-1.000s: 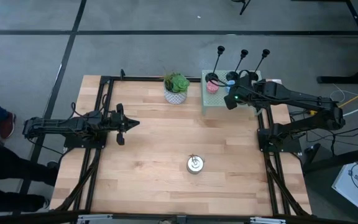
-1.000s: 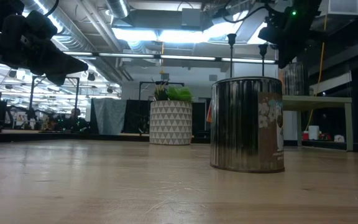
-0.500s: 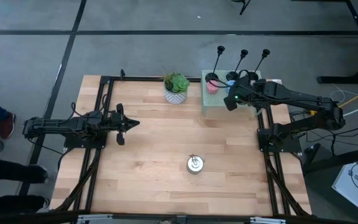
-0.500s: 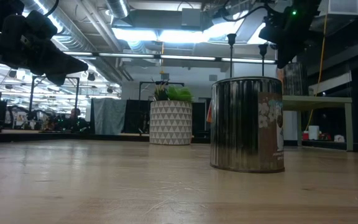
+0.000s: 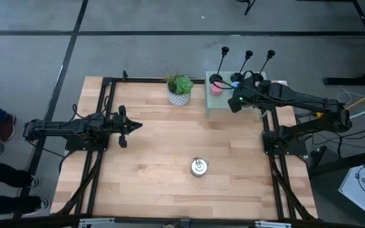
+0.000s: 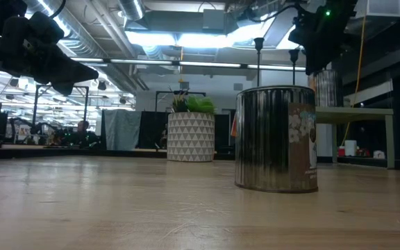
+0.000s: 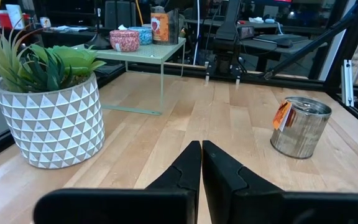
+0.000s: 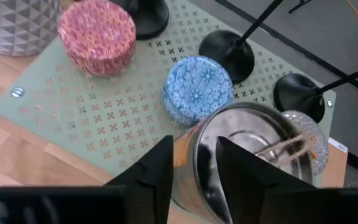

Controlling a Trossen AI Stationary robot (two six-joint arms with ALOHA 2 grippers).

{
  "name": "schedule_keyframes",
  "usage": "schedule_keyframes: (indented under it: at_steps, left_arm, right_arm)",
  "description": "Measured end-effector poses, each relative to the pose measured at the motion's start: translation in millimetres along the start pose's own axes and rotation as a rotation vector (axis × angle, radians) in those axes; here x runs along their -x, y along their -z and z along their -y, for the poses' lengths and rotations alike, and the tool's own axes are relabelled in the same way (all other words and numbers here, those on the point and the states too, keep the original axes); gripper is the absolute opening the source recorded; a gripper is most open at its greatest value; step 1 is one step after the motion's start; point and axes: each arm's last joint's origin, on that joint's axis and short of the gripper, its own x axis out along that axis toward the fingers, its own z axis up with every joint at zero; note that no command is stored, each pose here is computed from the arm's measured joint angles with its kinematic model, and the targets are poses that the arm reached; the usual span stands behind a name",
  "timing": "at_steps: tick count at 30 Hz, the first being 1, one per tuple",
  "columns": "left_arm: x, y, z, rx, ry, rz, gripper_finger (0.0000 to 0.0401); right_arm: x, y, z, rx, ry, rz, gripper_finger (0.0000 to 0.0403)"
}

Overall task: Pick & Place candle stick holders
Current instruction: Put the right silver scented candle can on the shelf, then put the silver scented candle can and aligned with other silver scented candle can on the shelf

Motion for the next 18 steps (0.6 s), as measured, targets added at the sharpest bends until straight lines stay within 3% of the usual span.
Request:
schedule_keyframes:
  at_steps: [10,18]
  left_arm:
    - [0,0,0,0.000,0.000,0.000,0.0011]
    - [0,0,0,0.000,0.000,0.000,0.0012]
  right_arm:
    - [38,-24,4,-0.035,-0.103,0.107,0.0130]
    - [51,-14,-23,0.052,-0.362,0.064,0.0130]
